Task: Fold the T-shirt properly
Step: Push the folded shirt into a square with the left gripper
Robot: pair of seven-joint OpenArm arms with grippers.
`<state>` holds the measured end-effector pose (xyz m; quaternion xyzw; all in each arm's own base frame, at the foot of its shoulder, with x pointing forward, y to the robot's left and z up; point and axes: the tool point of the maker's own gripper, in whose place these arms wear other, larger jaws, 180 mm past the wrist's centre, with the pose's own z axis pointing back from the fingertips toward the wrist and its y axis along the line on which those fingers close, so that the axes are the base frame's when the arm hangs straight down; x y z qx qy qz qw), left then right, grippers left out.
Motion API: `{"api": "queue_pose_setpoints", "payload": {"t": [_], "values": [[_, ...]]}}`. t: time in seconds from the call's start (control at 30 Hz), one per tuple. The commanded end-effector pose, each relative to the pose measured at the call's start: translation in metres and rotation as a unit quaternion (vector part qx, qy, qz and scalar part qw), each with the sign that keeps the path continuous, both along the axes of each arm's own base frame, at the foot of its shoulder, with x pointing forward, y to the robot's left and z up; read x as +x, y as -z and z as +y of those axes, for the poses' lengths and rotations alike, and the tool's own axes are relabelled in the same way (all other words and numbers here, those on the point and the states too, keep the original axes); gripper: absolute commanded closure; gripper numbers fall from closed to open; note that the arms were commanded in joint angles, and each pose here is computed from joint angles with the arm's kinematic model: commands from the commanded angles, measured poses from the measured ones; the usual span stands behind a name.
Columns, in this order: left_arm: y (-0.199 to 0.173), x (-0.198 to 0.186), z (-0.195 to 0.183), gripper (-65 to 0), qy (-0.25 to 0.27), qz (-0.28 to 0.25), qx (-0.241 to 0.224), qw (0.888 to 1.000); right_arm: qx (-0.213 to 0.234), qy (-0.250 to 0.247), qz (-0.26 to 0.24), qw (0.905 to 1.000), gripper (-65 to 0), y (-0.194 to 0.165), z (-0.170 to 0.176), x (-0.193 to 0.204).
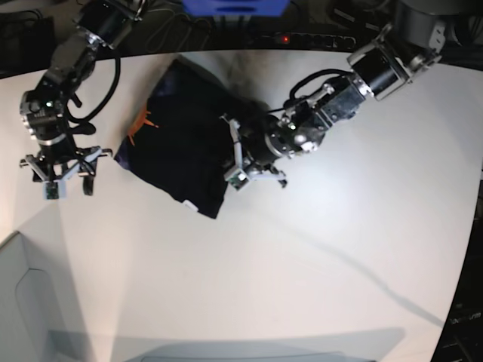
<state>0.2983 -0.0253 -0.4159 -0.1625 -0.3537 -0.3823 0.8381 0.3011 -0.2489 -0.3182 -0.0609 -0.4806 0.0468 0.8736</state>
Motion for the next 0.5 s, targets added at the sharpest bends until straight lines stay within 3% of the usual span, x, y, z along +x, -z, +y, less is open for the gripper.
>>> {"api": "queue_pose_setpoints", "payload": {"t": [0.0, 0.2, 0.33, 0.47], "values": [[0.003, 0.009, 0.006, 0.0, 0.011, -0.004, 0.038, 0.999, -0.006, 0.002, -0.029, 0.9996, -36.2, -0.016, -0.006, 0.005], [-0.013, 0.031, -0.054, 0.0, 0.160, -0.038, 0.068, 0.984, -0.012, 0.054, -0.021, 0.9982, -36.2, -0.013, -0.039, -0.015], [-0.020, 0.043, -0.085, 0.0, 0.212, -0.045, 0.077, 0.973, -0.015, 0.091, -0.005, 0.9957, -36.2, -0.005, -0.061, -0.038], [-0.021, 0.044, -0.114, 0.0, 0.275, -0.099, 0.126, 0.948, -0.019, 0.112, 0.013, 0.9935, -36.2, 0.004, -0.073, -0.058]]}}
